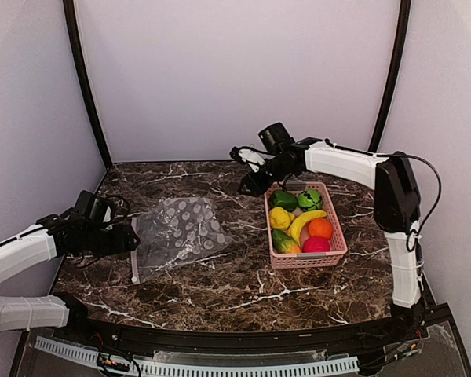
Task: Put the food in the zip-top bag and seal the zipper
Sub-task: Adjust the zipper food storage bag at the center of the board.
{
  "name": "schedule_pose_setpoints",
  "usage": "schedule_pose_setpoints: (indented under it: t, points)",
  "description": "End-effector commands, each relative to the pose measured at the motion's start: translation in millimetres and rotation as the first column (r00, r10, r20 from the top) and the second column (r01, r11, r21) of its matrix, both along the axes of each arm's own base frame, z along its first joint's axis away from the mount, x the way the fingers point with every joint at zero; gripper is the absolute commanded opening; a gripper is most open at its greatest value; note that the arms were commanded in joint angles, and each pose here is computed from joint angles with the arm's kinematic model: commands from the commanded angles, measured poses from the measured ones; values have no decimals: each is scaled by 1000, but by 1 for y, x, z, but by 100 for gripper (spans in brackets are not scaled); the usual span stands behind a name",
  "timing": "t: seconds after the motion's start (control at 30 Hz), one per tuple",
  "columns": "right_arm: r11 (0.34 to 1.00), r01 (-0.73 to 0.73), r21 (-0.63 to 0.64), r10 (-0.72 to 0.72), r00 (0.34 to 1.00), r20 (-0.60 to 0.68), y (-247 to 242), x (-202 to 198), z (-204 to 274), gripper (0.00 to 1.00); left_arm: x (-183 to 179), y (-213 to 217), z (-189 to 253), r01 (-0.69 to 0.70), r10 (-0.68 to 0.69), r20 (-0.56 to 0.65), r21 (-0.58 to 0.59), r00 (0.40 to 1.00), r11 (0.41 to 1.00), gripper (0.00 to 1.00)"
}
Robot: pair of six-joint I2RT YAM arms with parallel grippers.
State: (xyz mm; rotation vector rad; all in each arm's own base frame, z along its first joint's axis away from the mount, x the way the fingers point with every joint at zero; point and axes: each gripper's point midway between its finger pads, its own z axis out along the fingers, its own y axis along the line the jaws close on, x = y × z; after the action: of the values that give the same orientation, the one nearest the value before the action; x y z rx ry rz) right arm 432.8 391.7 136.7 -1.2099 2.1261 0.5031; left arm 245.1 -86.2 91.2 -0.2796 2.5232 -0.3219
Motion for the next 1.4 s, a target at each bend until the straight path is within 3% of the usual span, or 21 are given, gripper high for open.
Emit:
schedule_pose_setpoints:
  t: [0.0,0.07,0.2,0.37,0.6,0.87,0.97,1.0,1.17,1.23,1.37]
  points:
    - [979,-133,153,137,990,-13,3,-70,72,52,4,27,14,-41,49,-43,175,998,984,81]
    - [972,-158,177,165,986,-30,-7,-93,83,52,5,24,1,-49,65,-88,167,994,985,80]
    - [954,-228,192,230,973,13,-31,-134,104,52,10,2,-18,-57,59,-112,24,992,998,83]
    - [925,-329,191,340,940,-27,-46,-185,95,50,16,-12,-34,-96,86,-117,-81,989,992,85]
    - [889,-445,103,456,879,-137,-35,-236,29,43,18,-74,-42,44,-92,-119,-355,989,934,75]
    - [897,-438,58,440,879,-184,-39,-235,4,42,-22,-174,1,338,-390,-41,-422,920,841,73]
    - [903,-426,56,429,885,-180,-49,-235,5,42,-37,-167,4,356,-415,-100,-357,904,863,74]
    - [905,-420,58,424,889,-175,-52,-234,7,42,-45,-157,2,370,-426,-143,-306,893,877,75]
    - [925,-374,75,380,917,-120,-73,-224,22,43,-46,-107,29,436,-435,-122,-23,892,900,75]
    - [933,-348,87,355,931,-89,-81,-216,30,43,-41,-102,43,504,-499,-72,66,863,861,74]
    - [951,-288,114,295,954,-48,-95,-198,44,43,-17,-94,59,613,-660,25,346,751,710,69]
